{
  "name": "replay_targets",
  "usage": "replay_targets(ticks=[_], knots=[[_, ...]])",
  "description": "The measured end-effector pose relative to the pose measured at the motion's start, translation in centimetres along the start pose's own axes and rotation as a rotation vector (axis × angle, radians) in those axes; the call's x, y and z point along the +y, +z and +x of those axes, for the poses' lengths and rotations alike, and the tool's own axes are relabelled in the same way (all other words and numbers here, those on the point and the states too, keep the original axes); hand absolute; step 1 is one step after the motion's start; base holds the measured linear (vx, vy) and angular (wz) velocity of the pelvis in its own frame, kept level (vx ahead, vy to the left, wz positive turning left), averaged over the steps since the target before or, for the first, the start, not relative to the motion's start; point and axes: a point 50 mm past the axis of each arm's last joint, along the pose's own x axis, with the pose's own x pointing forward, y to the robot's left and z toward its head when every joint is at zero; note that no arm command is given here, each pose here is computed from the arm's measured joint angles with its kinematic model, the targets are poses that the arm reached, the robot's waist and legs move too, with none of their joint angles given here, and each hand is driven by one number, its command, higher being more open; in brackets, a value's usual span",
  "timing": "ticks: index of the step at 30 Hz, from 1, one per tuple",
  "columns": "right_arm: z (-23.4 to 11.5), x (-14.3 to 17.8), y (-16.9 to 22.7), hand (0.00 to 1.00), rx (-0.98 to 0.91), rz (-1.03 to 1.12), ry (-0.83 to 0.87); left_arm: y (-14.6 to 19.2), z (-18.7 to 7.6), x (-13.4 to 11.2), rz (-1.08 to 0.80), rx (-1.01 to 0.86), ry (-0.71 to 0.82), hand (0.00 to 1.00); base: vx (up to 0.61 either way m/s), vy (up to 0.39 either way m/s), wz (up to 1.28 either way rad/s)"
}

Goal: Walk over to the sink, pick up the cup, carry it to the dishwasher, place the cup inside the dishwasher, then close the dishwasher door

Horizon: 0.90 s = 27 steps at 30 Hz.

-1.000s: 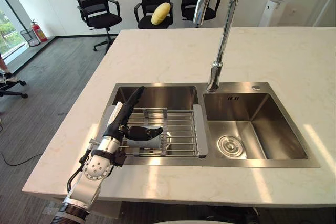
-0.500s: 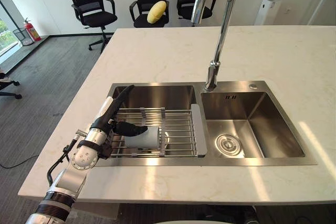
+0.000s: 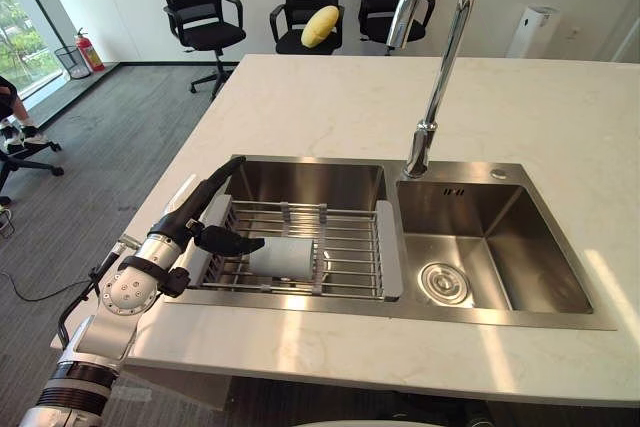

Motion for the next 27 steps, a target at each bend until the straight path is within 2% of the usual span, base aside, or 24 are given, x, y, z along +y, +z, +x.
replay_targets(ticks=[11,20,27], knots=[[-0.1,-0.7,0.2,1.00,-0.002,-0.015,-0.003,1.1,-0.1,0.6,0.186,-0.031,-0.126,1.00,0.00,-0.001,0.01],[-0.3,-1.3,-0.2,1.00,0.016,-0.001,-0.021,2.7,-0.3,1.7,0.285,-0.077,-0.201,1.00,-0.03,-0.008,0.04],[-0.4,-1.4,-0.3,1.00,0.019,0.004,-0.016,3.3,-0.4,1.4,0.332,-0.087,-0.298,1.00,0.01,-0.003,0.04]])
